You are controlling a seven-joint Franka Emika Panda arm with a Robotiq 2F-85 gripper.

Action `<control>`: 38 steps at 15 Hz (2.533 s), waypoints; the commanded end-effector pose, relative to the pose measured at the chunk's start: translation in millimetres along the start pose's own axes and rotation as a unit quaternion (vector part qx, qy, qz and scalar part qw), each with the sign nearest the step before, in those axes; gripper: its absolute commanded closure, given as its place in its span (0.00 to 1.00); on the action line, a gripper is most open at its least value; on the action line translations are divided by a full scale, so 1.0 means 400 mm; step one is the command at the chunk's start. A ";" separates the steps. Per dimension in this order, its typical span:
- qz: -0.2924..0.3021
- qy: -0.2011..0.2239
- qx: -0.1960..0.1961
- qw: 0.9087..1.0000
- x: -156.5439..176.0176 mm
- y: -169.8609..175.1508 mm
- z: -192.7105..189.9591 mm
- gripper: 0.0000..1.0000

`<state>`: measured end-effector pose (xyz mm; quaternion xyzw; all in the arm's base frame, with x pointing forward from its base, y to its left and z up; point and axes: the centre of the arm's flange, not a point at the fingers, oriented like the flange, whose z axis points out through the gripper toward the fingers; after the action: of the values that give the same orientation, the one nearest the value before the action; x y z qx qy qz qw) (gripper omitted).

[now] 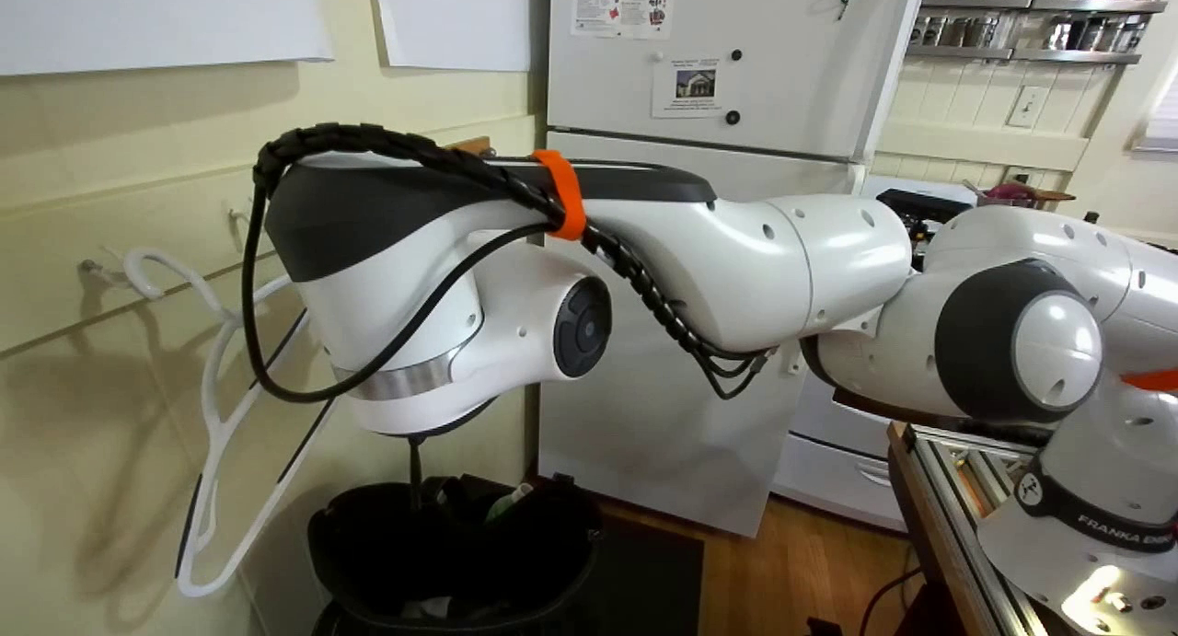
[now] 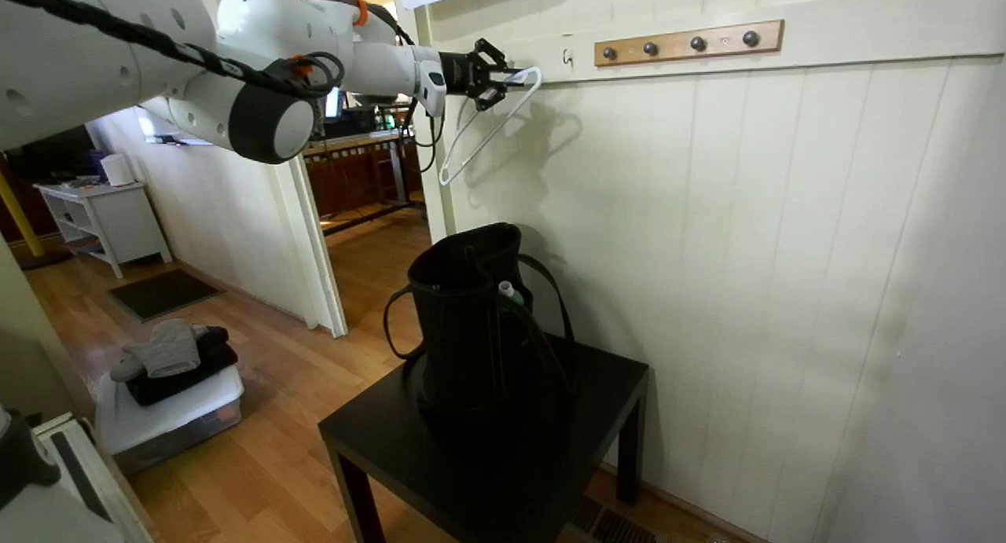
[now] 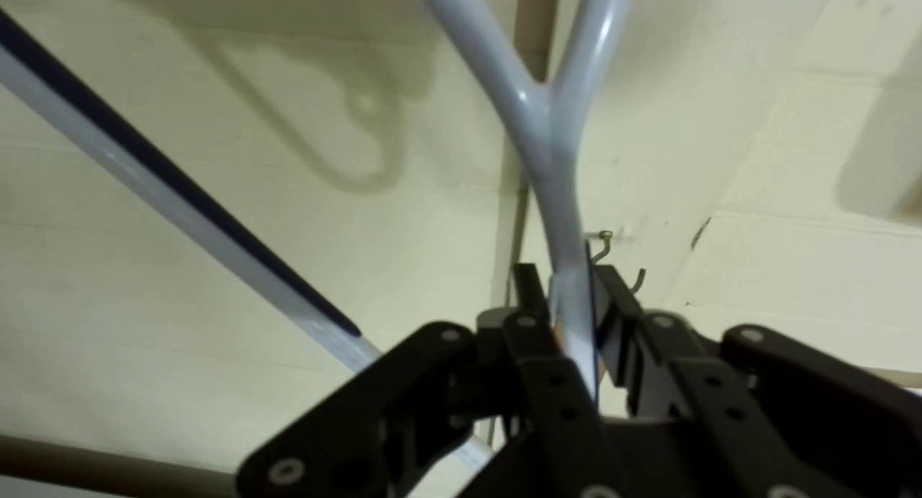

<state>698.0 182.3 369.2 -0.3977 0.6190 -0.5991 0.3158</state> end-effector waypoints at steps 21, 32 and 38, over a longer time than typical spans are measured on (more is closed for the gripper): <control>0.062 0.067 0.018 0.996 0.208 0.044 -0.091 0.94; 0.066 0.020 0.021 0.997 0.155 0.031 -0.133 0.94; 0.046 0.049 0.039 0.997 0.120 0.011 -0.175 0.94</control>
<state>686.3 192.9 372.7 -0.3402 0.6295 -0.6090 0.3420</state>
